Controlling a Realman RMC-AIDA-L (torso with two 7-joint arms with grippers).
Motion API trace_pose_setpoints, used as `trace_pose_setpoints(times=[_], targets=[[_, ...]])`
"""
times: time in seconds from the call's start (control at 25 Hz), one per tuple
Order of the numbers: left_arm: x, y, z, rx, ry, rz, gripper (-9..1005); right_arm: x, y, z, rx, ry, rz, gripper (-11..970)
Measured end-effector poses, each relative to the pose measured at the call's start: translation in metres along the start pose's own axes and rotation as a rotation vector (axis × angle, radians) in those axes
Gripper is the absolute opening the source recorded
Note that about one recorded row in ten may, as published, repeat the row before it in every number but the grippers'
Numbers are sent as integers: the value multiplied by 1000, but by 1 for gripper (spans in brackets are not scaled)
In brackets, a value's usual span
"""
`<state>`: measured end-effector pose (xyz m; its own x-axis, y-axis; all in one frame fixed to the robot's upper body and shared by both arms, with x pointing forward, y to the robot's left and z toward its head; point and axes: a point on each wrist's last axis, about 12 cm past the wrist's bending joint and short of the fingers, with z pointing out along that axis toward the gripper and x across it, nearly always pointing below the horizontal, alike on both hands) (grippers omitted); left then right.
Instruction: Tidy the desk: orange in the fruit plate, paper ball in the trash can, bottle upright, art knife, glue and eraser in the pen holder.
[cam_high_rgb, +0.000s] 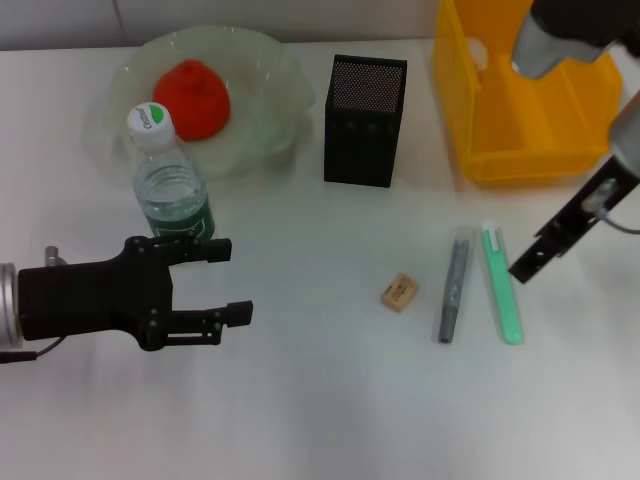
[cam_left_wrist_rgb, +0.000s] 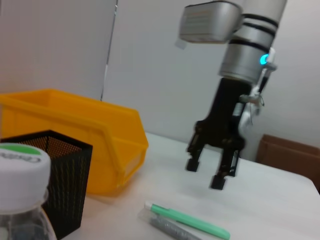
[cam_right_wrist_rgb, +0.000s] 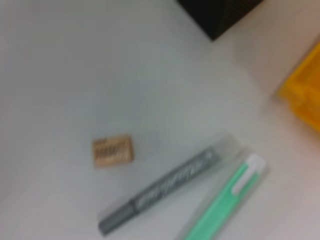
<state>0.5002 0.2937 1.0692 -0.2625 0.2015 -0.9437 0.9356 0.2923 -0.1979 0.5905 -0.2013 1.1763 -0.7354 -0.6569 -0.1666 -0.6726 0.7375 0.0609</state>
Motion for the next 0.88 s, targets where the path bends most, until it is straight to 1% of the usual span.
trace_pose_setpoints(times=[0.08,0.24,0.6,0.88], targets=[[0,1,3,3,7,-2,827,-2,-4,10,3,-23,16,810],[0,1,2,-5,2,-7,827,-5,-10,24,21,-54,38,800],[3,-2,1,-11,-9,-18,827,-4,-12,38,-4,-88,43,760],[3,-3,3,-8,-14,-22,827,-5,-14,41,3,-98,39,551]])
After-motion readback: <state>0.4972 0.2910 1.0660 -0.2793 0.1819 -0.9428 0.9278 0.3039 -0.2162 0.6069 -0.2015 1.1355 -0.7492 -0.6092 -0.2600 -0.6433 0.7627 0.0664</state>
